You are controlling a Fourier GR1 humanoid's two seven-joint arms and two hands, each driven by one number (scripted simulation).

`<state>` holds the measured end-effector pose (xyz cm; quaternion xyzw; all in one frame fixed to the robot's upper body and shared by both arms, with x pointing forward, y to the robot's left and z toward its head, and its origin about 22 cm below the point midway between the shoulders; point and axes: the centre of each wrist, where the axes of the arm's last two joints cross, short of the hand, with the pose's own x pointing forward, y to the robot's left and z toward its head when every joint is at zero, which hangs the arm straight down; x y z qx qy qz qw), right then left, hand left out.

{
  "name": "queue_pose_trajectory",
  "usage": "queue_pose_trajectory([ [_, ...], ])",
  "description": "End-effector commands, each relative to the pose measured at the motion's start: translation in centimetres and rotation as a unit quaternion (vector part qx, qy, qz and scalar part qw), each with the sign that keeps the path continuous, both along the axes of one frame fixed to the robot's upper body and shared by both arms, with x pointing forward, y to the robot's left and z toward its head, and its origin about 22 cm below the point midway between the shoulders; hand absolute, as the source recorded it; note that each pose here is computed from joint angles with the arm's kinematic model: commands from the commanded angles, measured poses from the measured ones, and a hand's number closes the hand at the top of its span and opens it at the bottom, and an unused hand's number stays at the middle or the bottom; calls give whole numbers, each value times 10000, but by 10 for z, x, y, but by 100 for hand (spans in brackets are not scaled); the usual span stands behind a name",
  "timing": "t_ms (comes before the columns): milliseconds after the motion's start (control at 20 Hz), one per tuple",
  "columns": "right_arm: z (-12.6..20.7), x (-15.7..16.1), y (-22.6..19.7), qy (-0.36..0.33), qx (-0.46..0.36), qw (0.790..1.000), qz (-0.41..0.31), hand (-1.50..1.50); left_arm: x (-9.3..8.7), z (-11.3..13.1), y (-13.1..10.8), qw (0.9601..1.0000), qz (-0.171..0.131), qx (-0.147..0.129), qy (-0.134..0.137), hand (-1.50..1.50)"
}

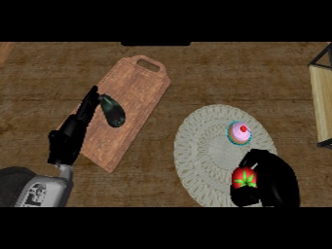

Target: Pick the tomato from the placemat and place it in the tiered shelf

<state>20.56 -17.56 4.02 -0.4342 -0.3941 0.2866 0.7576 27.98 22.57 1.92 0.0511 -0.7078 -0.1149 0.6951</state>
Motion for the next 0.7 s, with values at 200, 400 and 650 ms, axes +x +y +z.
queue_pose_trajectory([
  [200,8,-34,12,137,-53,9141,4053,150,1,-1,-12,9996,-268,-80,47,0],
  [400,27,-51,8,-173,759,8502,5207,150,0,-3,-12,9997,-212,-97,88,0],
  [650,56,-63,-9,-662,1510,7823,6007,150,-2,-7,-4,9999,-13,-45,139,0],
])
